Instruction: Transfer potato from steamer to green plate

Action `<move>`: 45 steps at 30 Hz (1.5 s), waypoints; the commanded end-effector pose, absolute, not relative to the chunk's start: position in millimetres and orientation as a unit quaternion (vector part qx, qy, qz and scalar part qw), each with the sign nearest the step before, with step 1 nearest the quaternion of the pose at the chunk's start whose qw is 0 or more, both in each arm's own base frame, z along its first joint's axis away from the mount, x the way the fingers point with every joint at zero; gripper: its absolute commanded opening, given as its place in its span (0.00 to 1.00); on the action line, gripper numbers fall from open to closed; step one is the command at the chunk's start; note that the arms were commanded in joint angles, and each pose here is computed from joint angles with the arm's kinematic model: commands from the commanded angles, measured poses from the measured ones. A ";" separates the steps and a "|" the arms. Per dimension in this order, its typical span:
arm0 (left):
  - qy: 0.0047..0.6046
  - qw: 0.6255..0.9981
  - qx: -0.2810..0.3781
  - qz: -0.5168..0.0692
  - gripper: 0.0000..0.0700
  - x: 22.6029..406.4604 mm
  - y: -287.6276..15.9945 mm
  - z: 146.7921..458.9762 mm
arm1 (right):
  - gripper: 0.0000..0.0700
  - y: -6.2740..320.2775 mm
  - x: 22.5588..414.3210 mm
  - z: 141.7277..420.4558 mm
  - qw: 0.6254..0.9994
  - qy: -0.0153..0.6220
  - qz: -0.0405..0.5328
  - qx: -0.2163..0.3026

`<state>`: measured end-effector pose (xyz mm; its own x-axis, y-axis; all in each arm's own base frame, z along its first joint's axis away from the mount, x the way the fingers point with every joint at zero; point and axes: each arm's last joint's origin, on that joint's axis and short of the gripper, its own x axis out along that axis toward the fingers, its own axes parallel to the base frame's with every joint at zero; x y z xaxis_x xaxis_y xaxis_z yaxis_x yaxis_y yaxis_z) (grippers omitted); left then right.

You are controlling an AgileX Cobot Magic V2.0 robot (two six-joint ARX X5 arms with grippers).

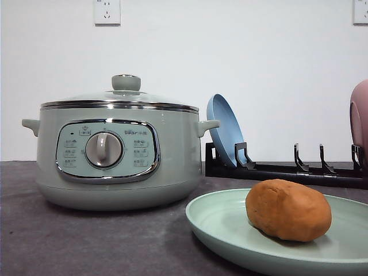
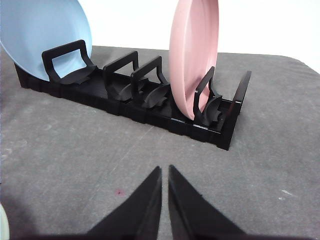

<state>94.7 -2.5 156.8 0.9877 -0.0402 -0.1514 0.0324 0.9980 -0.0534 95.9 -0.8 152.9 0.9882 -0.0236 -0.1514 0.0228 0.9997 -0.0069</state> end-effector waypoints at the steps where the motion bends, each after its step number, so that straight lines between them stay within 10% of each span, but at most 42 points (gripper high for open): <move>1: 0.090 0.995 -0.028 -0.014 0.04 95.6 -2.2 149.3 | 0.02 -1.1 96.2 152.4 0.997 0.073 -0.014 -0.003; 45: 0.090 0.995 -0.028 -0.014 0.04 95.6 -2.2 149.3 | 0.02 -1.1 96.2 152.4 0.997 0.073 -0.014 -0.003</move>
<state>94.7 -2.5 156.8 0.9877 -0.0402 -0.1514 0.0324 0.9980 -0.0534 95.9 -0.8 152.9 0.9882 -0.0236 -0.1514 0.0228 0.9997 -0.0069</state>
